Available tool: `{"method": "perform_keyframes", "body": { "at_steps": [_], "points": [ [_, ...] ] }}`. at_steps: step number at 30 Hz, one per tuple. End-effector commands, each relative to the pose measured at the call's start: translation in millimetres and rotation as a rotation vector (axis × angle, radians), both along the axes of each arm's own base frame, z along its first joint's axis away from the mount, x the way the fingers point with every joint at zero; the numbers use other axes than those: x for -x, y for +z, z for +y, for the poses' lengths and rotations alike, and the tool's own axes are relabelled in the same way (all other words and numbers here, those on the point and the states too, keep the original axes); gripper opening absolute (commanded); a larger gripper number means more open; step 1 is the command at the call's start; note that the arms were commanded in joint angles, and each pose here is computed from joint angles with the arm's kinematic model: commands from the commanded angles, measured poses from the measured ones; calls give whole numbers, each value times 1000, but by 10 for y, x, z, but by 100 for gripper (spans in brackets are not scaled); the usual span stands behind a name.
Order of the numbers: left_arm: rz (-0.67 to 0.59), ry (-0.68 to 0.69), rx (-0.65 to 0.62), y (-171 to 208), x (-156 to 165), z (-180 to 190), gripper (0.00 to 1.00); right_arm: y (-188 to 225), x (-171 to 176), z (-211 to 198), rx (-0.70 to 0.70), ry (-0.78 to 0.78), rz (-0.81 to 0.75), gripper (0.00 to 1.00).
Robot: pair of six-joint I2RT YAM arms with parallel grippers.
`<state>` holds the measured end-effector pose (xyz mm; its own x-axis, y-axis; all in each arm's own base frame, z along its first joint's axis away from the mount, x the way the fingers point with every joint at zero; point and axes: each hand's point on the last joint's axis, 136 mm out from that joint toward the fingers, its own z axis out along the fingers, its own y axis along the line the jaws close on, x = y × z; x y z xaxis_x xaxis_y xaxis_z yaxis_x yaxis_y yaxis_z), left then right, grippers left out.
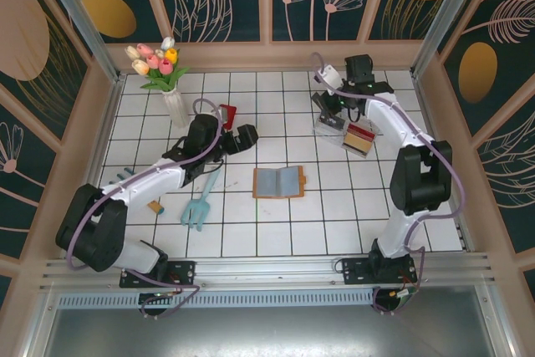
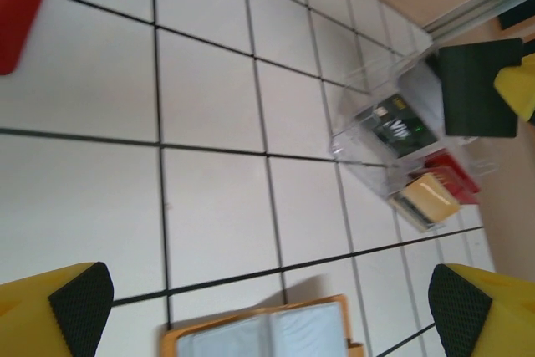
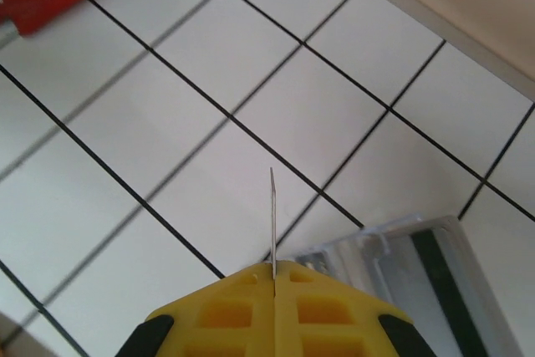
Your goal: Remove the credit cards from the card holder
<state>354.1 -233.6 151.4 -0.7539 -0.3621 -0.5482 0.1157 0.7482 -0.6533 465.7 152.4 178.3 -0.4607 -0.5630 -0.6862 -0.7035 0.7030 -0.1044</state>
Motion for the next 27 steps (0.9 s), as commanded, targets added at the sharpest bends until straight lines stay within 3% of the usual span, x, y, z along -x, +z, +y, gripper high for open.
{"method": "perform_keyframes", "body": {
  "at_steps": [1, 10, 27],
  "points": [
    [27, 29, -92, -159, 132, 218, 99, -160, 150, -74, 79, 131, 57, 0],
    [89, -27, -90, -344, 275, 175, 99, -310, 114, -299, 100, 182, 121, 0],
    [110, -2, -78, -391, 151, 122, 98, -555, -26, -319, 156, 227, 130, 0]
  ]
}}
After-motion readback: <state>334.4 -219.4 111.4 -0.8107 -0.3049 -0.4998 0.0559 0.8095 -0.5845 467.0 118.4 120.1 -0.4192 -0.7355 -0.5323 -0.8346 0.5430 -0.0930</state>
